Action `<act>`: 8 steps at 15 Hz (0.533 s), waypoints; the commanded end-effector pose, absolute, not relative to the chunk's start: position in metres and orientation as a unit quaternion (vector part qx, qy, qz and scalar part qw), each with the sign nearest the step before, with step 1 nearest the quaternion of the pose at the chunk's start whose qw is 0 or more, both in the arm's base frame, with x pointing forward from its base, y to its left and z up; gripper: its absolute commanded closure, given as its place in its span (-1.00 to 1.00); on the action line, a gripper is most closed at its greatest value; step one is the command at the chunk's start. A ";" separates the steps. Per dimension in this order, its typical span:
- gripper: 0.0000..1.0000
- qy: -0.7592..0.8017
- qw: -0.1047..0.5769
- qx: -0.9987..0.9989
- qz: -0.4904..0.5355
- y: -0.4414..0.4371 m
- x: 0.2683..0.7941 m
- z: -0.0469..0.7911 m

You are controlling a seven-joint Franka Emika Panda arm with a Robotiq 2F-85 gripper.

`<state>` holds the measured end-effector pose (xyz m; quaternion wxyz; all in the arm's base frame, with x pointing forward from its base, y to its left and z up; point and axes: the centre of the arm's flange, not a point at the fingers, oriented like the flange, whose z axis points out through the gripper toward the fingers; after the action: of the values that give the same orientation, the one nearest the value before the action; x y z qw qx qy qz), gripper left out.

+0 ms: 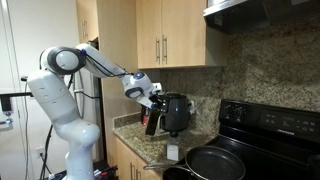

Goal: Move the bottle backward to the left

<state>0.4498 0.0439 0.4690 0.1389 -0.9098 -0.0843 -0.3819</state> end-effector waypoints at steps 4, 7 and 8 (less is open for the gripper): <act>0.75 -0.153 0.130 -0.899 -0.389 0.046 0.456 0.463; 0.75 -0.187 0.153 -0.877 -0.416 0.150 0.482 0.446; 0.75 -0.197 0.151 -0.869 -0.428 0.177 0.483 0.446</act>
<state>0.4509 0.1125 0.4537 0.1421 -0.8954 -0.1703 -0.3860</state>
